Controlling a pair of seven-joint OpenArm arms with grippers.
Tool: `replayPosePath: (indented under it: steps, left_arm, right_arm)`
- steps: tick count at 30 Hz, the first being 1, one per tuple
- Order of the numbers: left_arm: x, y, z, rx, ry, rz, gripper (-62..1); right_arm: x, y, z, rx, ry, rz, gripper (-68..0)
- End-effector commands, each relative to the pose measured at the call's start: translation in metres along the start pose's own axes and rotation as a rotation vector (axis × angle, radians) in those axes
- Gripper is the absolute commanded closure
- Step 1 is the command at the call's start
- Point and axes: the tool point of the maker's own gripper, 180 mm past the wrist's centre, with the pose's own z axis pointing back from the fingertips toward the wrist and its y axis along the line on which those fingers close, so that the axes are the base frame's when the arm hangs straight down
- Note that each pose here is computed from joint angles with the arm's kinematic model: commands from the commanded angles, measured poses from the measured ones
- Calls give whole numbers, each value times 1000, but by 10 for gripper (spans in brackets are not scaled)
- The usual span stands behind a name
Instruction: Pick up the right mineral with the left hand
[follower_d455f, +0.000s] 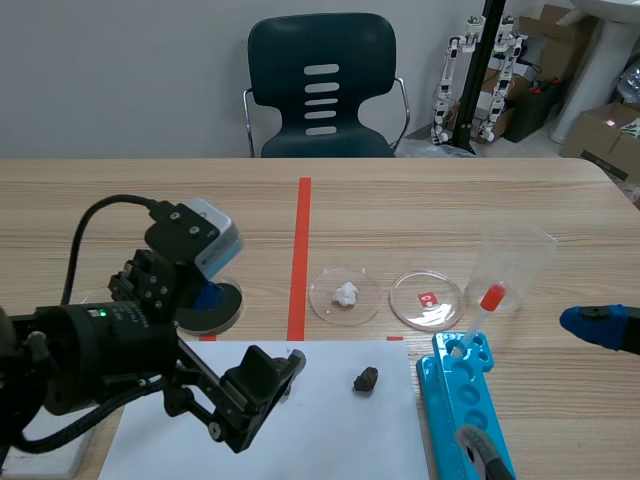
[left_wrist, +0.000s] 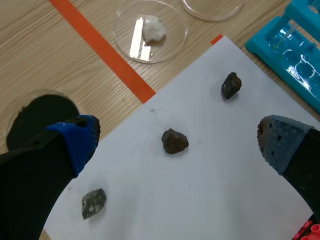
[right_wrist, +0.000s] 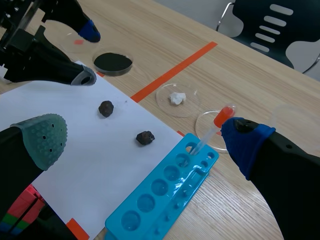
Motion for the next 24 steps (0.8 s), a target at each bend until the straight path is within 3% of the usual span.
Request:
replayPosePath:
  steps: [1,6,13,24]
  left_arm:
    - [17,-2,-4,13,-44,25,-623]
    - [12,3,-24,77,14,46,-623]
    - [1,-4,-45,98,93,99,-623]
    - [8,-31,-69,59,220,176,-623]
  right_arm:
    - [8,-1,-1,-3,-29,-3,-653]
    - [8,-1,-1,-3,-29,-3,-653]
    - [8,-1,-1,-3,-29,-3,-653]
    - [8,-1,-1,-3,-29,-3,-653]
